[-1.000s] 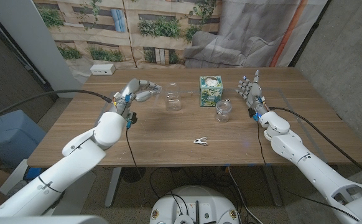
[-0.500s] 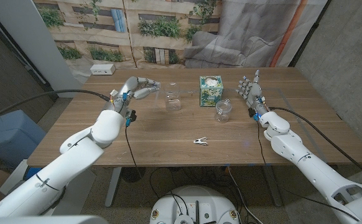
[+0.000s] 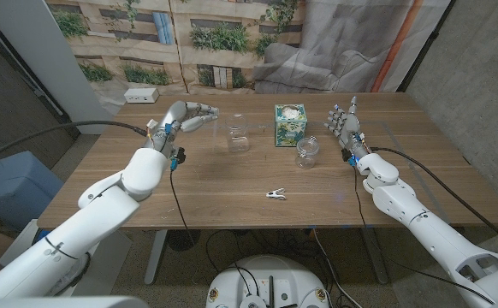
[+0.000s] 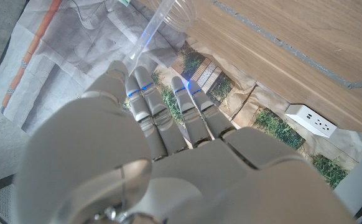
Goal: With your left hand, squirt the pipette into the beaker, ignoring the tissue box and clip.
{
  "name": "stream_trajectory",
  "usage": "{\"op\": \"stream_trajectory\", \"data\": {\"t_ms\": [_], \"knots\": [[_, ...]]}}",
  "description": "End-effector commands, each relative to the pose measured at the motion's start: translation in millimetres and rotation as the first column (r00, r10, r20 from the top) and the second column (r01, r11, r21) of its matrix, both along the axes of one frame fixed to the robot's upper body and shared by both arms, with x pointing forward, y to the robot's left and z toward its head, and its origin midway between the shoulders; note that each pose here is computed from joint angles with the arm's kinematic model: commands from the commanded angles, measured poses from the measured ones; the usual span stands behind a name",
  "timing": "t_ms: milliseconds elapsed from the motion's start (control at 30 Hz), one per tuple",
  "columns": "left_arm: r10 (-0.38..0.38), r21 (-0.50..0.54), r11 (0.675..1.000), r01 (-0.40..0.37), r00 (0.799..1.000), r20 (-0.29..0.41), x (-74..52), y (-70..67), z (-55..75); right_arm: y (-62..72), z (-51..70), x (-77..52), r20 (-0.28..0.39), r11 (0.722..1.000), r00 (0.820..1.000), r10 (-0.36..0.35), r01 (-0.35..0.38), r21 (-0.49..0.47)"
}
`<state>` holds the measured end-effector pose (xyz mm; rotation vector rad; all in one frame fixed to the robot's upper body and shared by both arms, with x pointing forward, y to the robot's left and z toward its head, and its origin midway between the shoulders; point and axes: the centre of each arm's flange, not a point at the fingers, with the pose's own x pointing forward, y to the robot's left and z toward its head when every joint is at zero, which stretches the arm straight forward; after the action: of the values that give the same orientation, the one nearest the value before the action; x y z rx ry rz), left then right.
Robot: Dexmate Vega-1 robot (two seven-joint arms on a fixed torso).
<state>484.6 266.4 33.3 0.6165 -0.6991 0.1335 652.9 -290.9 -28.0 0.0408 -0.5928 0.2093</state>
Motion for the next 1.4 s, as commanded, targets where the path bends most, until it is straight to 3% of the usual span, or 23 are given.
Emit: {"op": "stream_trajectory", "data": {"t_ms": [33,967,1400], "knots": [[-0.01,-0.018,1.0,0.011,1.0,0.025,0.8,3.7,10.0,0.0,0.0,0.0,0.0,1.0,1.0,0.0,0.0,0.0],[-0.103,-0.127,0.985,0.117,0.988,0.111,29.9,-5.6,21.8,-0.2,0.1,0.0,0.0,1.0,1.0,0.0,0.0,0.0],[-0.125,-0.18,0.97,0.161,0.973,0.194,36.5,-11.3,41.8,-0.2,0.2,-0.1,0.0,1.0,1.0,0.0,0.0,0.0]]}}
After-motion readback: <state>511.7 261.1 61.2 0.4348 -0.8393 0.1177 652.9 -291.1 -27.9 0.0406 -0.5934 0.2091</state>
